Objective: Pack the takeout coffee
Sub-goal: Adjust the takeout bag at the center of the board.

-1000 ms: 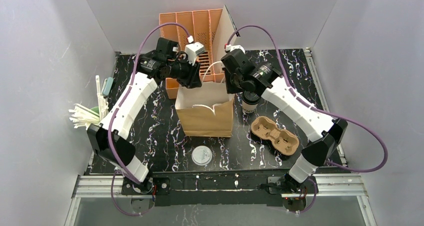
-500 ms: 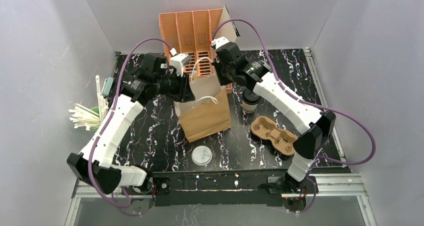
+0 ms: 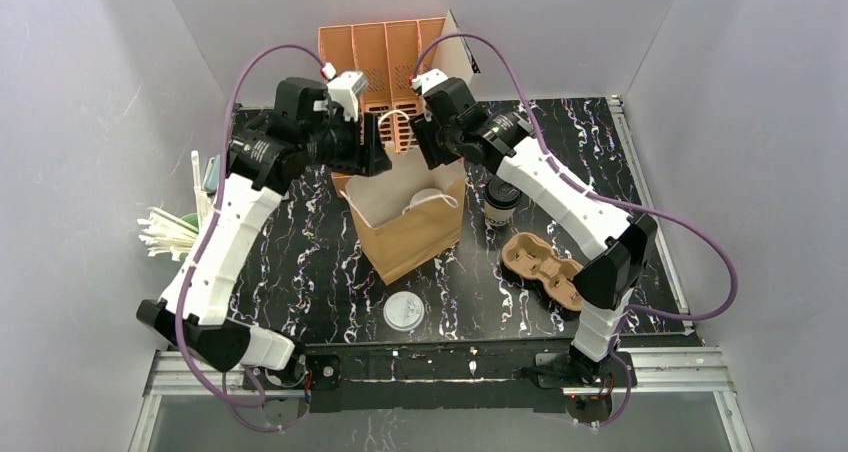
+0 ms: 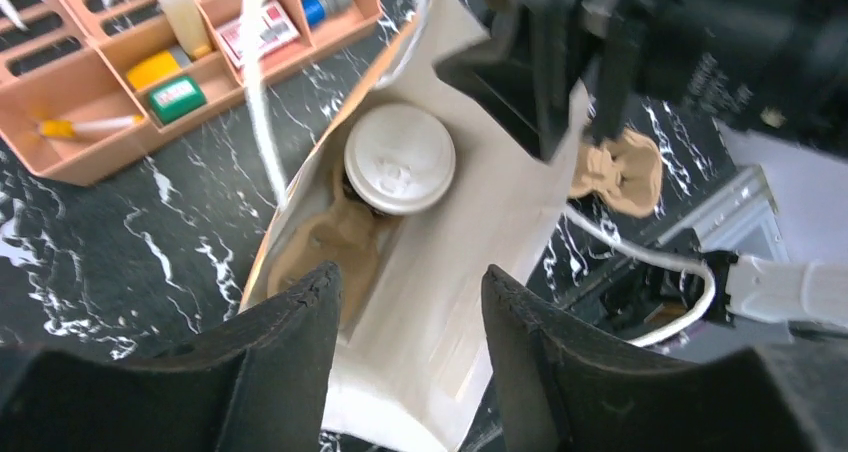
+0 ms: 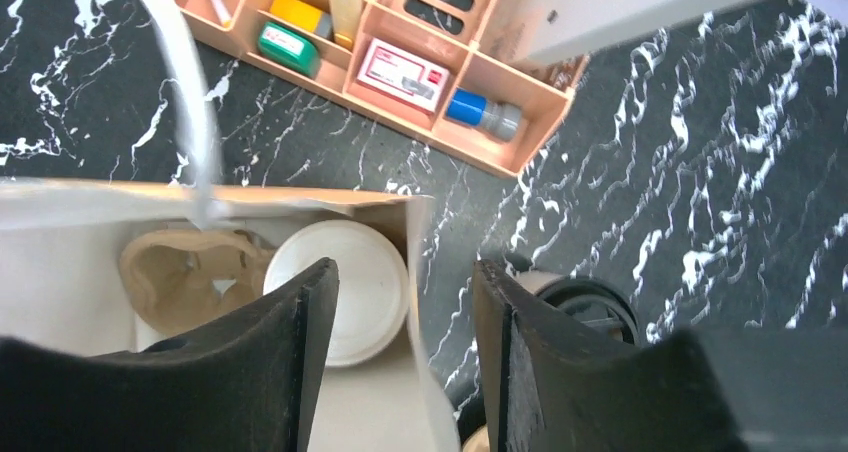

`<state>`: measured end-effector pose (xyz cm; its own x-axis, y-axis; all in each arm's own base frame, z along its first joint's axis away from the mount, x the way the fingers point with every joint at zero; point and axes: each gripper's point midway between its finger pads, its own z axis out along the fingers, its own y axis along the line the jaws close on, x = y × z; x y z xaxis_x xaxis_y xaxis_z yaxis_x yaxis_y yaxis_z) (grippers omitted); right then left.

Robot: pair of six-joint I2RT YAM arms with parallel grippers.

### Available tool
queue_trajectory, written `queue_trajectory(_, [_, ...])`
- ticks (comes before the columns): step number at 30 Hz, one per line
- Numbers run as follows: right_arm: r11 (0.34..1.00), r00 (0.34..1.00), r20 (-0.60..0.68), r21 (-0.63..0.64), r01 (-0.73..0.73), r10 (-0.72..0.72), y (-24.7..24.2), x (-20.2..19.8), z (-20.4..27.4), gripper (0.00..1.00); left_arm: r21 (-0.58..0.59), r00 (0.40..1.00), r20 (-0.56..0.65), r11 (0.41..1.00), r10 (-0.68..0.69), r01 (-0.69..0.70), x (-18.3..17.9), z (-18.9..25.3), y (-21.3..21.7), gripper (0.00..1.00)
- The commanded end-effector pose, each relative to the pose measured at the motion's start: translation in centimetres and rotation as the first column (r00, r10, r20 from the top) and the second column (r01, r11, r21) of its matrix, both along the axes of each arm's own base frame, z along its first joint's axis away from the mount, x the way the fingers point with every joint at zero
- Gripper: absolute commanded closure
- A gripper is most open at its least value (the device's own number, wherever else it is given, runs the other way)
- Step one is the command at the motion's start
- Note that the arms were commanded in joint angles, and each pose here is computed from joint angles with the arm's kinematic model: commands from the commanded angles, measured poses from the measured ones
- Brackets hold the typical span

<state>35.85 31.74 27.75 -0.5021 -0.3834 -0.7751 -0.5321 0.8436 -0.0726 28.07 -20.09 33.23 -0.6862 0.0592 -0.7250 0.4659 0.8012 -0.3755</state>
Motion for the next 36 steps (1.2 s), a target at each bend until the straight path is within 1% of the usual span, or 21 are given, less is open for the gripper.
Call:
queue_trajectory(1, [0.986,0.987,0.018,0.062,0.156,-0.158,-3.3,-1.2,5.3,0.38,0.119,0.999,0.032,0.992,0.024,-0.027,1.8,0.4,1.4,0.44])
queue_trajectory(4, [0.949,0.951,-0.059,0.070,0.308,-0.304,-5.3,-2.4,5.5,0.31,0.149,0.996,0.083,0.988,-0.042,0.029,3.0,1.1,0.8,0.35])
queue_trajectory(5, [0.934,0.935,-0.088,0.072,0.350,-0.344,-5.8,-2.9,5.3,0.29,0.154,0.992,0.093,0.986,-0.081,0.066,3.2,1.1,0.4,0.34])
queue_trajectory(7, [0.904,0.902,-0.153,0.080,0.419,-0.404,-6.6,-4.0,4.8,0.28,0.158,0.980,0.105,0.976,-0.167,0.149,3.4,1.3,-0.5,0.33])
queue_trajectory(8, [0.887,0.883,-0.183,0.092,0.452,-0.431,-6.9,-4.5,4.7,0.29,0.161,0.969,0.113,0.967,-0.218,0.198,3.3,1.5,-1.0,0.37])
queue_trajectory(10, [0.847,0.845,-0.255,0.138,0.514,-0.471,-6.8,-5.4,4.4,0.32,0.159,0.946,0.114,0.946,-0.303,0.284,3.1,1.6,-1.9,0.50])
queue_trajectory(11, [0.827,0.828,-0.294,0.169,0.537,-0.478,-6.6,-5.8,4.4,0.33,0.161,0.937,0.103,0.935,-0.334,0.315,3.2,1.3,-2.3,0.54])
queue_trajectory(14, [0.782,0.795,-0.392,0.240,0.575,-0.464,-5.4,-6.6,3.7,0.34,0.198,0.918,0.102,0.912,-0.383,0.359,3.7,1.1,-2.5,0.59])
queue_trajectory(15, [0.770,0.781,-0.420,0.247,0.589,-0.462,-5.1,-6.9,3.0,0.35,0.213,0.913,0.102,0.905,-0.396,0.369,3.9,0.9,-2.4,0.60])
queue_trajectory(18, [0.733,0.760,-0.457,0.284,0.618,-0.463,-4.9,-6.9,2.8,0.38,0.237,0.915,0.094,0.901,-0.393,0.363,4.7,0.2,-2.3,0.61])
queue_trajectory(20, [0.710,0.736,-0.482,0.284,0.644,-0.475,-4.9,-7.0,2.5,0.38,0.255,0.918,0.081,0.898,-0.389,0.358,5.1,-0.5,-2.2,0.60])
queue_trajectory(24, [0.673,0.695,-0.516,0.273,0.688,-0.500,-5.0,-7.0,1.8,0.38,0.303,0.925,0.074,0.892,-0.373,0.336,5.6,-1.9,-1.4,0.54])
queue_trajectory(29, [0.653,0.674,-0.540,0.272,0.707,-0.504,-4.9,-6.8,1.1,0.38,0.327,0.927,0.044,0.882,-0.373,0.340,5.9,-3.5,-1.1,0.50])
queue_trajectory(32, [0.654,0.676,-0.546,0.278,0.703,-0.495,-4.6,-6.7,0.9,0.41,0.346,0.935,0.035,0.882,-0.354,0.321,6.4,-4.2,-0.9,0.48])
queue_trajectory(34, [0.655,0.676,-0.549,0.278,0.703,-0.492,-4.5,-6.6,0.8,0.42,0.351,0.938,0.034,0.883,-0.345,0.313,6.9,-4.3,-0.9,0.48])
queue_trajectory(36, [0.655,0.675,-0.551,0.277,0.703,-0.491,-4.4,-6.4,0.6,0.48,0.344,0.941,0.027,0.887,-0.337,0.308,7.1,-4.5,-1.1,0.54])
